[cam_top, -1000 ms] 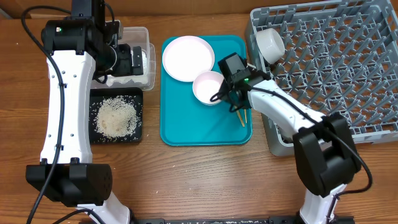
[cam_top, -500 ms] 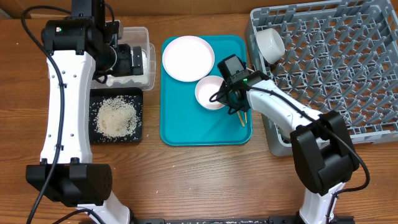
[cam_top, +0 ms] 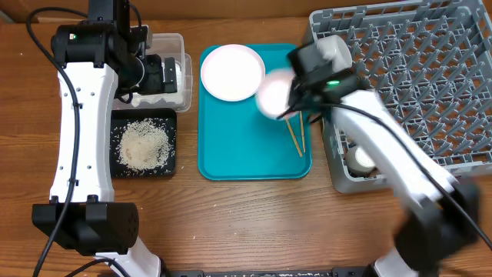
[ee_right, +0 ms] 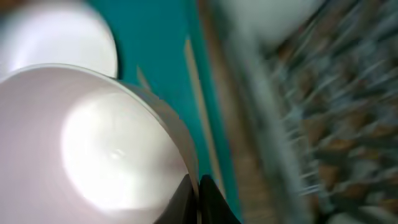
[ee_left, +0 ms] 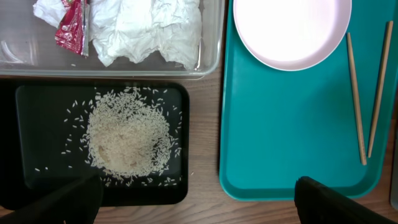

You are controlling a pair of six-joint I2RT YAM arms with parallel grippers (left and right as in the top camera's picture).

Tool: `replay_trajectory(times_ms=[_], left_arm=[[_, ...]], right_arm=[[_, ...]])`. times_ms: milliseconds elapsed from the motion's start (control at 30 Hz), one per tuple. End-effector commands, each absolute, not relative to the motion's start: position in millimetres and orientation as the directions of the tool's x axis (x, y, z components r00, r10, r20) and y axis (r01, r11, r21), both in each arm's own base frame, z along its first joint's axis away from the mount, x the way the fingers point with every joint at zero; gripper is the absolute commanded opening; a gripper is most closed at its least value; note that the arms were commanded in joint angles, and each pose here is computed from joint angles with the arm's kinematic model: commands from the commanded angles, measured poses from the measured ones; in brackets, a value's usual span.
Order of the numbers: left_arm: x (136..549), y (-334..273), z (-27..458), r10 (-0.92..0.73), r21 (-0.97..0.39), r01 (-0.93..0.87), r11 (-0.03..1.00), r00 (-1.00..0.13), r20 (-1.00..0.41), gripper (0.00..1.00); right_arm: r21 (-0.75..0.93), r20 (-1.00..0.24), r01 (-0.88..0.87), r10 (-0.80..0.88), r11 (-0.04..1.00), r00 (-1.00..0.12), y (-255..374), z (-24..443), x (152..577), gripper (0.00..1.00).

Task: Sort waste into correct bins and load items into the dishwasher
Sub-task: 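Lift the pink bowl and place it in the dish rack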

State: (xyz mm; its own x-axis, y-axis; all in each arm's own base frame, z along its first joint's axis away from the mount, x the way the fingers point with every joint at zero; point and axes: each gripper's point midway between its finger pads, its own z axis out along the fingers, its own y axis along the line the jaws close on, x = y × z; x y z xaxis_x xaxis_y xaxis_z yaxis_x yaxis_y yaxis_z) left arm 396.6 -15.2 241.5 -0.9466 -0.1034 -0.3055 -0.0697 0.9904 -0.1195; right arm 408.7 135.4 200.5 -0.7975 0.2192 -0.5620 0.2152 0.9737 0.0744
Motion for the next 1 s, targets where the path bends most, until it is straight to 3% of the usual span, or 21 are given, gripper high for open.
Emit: replay_trajectory(times_ms=[0, 100, 200, 400, 567, 967], left_arm=[[397, -15, 253, -0.101, -0.115, -0.065, 0.991, -0.934, -0.342, 1.00], [397, -15, 253, -0.101, -0.115, -0.065, 0.991, -0.934, -0.342, 1.00], [397, -15, 253, -0.101, -0.115, -0.065, 0.991, -0.934, -0.342, 1.00], [397, -15, 253, -0.101, -0.115, -0.065, 0.991, -0.934, -0.341, 1.00], [397, -15, 253, -0.101, -0.115, -0.065, 0.991, -0.934, -0.342, 1.00], [397, -15, 253, -0.101, -0.115, -0.065, 0.991, -0.934, -0.342, 1.00]], right_arm=[[-0.145, -0.818, 0.360, 0.093, 0.922, -0.567, 58, 315, 395, 0.04], [-0.294, -0.852, 0.470, -0.005, 0.832, -0.524, 20, 348, 374, 0.04], [-0.483, -0.803, 0.492, -0.142, 0.724, -0.578, -1, 360, 363, 0.04], [-0.606, -0.787, 0.654, -0.226, 0.452, -0.574, -22, 369, 360, 0.04], [-0.723, -0.689, 0.603, -0.283, 0.338, -0.668, -19, 327, 377, 0.04], [-0.882, -0.465, 0.395, -0.329, 0.258, -0.822, -7, 213, 416, 0.04]])
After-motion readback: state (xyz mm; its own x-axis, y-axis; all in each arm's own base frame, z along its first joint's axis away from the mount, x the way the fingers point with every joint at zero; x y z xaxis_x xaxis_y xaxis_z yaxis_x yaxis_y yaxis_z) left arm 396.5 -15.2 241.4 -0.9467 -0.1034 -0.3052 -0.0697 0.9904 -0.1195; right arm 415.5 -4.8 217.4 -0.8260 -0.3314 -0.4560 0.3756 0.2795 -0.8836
